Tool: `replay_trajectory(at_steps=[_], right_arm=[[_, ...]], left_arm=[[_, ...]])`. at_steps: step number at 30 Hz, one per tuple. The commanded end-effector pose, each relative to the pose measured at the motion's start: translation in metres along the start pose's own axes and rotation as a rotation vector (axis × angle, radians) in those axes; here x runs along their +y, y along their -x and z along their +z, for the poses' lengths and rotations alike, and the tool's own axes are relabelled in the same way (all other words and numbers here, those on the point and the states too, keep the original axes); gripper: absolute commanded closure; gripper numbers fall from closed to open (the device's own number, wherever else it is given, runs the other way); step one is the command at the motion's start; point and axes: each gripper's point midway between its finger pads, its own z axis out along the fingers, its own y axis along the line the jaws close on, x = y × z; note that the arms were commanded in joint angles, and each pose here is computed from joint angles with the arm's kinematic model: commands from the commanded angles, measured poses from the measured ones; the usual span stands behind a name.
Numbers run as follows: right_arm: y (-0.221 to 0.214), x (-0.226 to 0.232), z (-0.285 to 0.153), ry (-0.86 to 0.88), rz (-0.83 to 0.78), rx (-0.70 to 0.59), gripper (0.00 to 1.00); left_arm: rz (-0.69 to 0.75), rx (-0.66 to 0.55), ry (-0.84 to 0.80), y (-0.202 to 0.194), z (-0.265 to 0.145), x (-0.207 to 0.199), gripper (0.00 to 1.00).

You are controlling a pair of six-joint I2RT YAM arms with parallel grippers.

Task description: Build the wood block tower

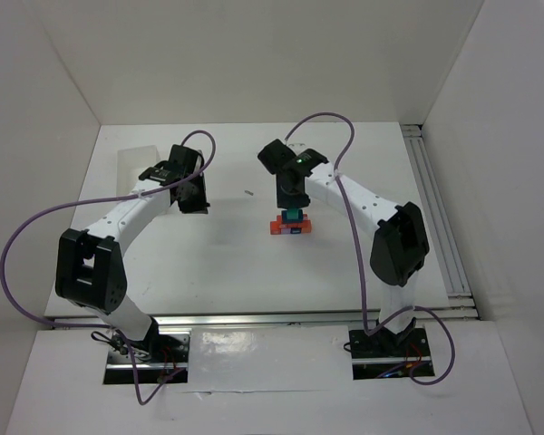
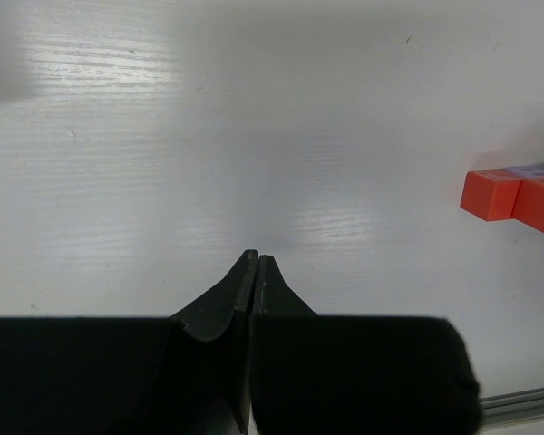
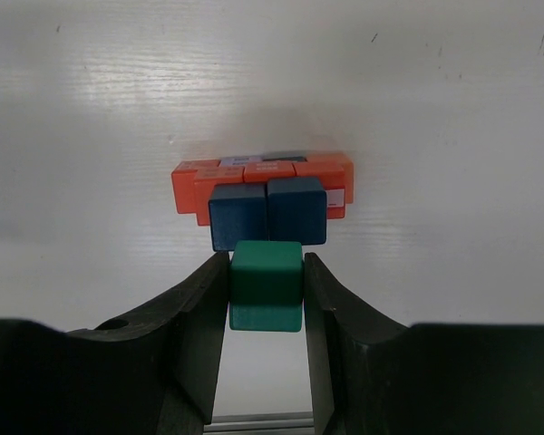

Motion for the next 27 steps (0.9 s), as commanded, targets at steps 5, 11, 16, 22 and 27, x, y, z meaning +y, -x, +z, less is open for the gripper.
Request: replay_trajectory(at_steps=[5,11,16,22,27], right_arm=[[0.019,0.008,0.0,0.026,-0.003,-0.047,0.6],[0.021,0.006,0.004,0.026,-0.003,-0.054,0.6],[0.02,0.004,0.009,0.029,0.005,-0.05,0.6],[0.02,0.004,0.009,0.029,-0.004,-0.05,0.6],[0.022,0.006,0.01,0.029,-0.004,-0.05,0.6]], left_arm=[[0.006,-0.053,-0.015,0.012,-0.01,-0.005,0.95],[0.006,-0.044,-0.012,0.008,-0.008,-0.003,0.95],[0.006,-0.048,-0.003,0.009,-0.008,-0.002,0.95],[0.006,-0.039,0.0,0.008,-0.005,-0.001,0.95],[0.006,-0.039,0.0,0.008,-0.005,-0.001,0.95]])
